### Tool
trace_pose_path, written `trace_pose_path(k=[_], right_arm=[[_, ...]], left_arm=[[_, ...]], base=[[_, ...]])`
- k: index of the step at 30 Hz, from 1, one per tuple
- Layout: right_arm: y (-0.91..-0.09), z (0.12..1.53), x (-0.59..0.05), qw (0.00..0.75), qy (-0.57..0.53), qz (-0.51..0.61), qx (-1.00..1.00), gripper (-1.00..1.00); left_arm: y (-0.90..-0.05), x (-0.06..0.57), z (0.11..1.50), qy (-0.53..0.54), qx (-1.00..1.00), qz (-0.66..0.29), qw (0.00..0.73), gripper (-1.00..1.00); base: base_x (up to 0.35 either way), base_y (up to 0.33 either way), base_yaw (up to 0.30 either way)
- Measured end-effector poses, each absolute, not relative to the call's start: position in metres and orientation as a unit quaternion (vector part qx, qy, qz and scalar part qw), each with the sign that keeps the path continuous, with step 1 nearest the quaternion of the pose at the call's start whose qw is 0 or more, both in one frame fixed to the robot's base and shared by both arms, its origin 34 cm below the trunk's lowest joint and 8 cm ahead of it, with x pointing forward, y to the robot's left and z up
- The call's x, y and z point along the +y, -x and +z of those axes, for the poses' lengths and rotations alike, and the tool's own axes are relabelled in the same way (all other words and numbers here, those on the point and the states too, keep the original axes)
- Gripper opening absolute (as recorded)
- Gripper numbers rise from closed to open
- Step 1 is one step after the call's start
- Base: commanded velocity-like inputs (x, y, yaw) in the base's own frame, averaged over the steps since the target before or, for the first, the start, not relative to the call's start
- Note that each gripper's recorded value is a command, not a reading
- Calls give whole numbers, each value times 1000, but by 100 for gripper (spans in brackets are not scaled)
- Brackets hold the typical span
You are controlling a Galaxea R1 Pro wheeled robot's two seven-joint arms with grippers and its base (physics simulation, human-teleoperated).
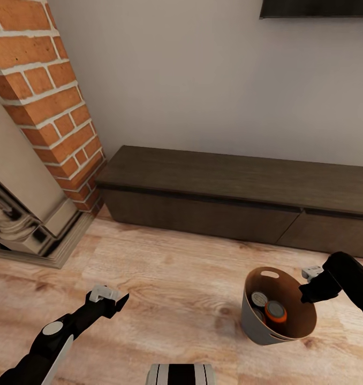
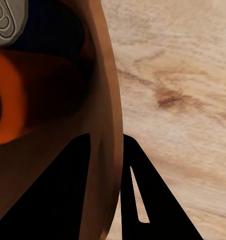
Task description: Put the three can of soda from the living room inside the tash can in the kitchen.
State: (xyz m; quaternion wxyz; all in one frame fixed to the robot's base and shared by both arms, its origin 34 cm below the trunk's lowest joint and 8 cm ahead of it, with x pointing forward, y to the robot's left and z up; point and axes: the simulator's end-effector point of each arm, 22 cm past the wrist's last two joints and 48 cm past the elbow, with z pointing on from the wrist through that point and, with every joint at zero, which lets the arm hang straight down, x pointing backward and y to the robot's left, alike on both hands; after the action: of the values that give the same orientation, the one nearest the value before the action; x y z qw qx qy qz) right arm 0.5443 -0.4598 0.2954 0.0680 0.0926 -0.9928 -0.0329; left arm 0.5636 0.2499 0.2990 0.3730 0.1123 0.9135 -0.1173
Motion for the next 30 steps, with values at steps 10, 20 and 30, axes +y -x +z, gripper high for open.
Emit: trace_pose_path(k=[10,20,30], right_arm=[[-542,293,-463,72,-91,-31,-993,-100],[-539,287,-465,79,-90,-30,-992,-100],[-536,282,-468,85,-90,-28,-992,-100]], left_arm=[[-562,250,295,-111,915,-118,369,100],[-559,250,288,-112,918,-118,362,100],[-556,249,282,-110,920,-120,357,100]], base=[[0,0,0],[0,0,0],[0,0,0]])
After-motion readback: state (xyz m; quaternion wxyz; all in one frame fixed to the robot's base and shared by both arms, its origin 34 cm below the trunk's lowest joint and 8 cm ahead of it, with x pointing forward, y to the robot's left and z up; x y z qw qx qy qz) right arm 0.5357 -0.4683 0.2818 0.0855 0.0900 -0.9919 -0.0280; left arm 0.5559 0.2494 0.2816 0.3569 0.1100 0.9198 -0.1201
